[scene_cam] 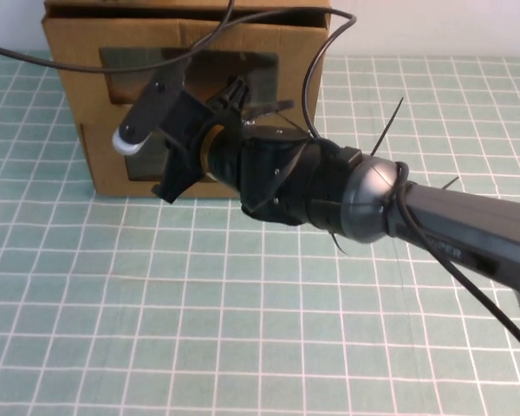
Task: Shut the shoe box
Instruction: Close the shoe box with your right arm
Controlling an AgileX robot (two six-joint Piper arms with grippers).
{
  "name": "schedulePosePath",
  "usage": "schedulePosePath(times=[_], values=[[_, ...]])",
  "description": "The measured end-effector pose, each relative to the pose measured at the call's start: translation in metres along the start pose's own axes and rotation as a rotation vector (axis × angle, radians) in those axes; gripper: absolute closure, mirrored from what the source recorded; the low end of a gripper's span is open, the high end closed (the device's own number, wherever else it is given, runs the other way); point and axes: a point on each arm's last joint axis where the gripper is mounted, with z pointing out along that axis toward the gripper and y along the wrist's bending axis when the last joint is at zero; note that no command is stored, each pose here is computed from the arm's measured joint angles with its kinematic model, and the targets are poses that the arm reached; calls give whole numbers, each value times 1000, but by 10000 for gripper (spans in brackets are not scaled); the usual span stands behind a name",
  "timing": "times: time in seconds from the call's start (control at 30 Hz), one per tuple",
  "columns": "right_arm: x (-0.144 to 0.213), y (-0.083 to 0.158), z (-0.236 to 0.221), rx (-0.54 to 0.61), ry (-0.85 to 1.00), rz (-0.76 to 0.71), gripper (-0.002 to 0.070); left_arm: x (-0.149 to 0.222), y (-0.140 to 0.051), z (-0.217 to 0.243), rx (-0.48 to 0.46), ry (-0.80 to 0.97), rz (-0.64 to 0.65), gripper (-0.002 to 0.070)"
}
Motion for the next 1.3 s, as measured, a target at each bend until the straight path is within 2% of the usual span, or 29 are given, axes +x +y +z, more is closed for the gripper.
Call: schedulePosePath(times=[0.77,1.1,1.3], values=[[14,-20,25,25,-15,144,690,1,-1,0,11,9,-5,680],[11,-17,26,21,-11,193,690,1,-2,-1,16,16,-4,680],[-5,-12,6,58,45,219,690,-1,-8,-11,23,34,24,680]])
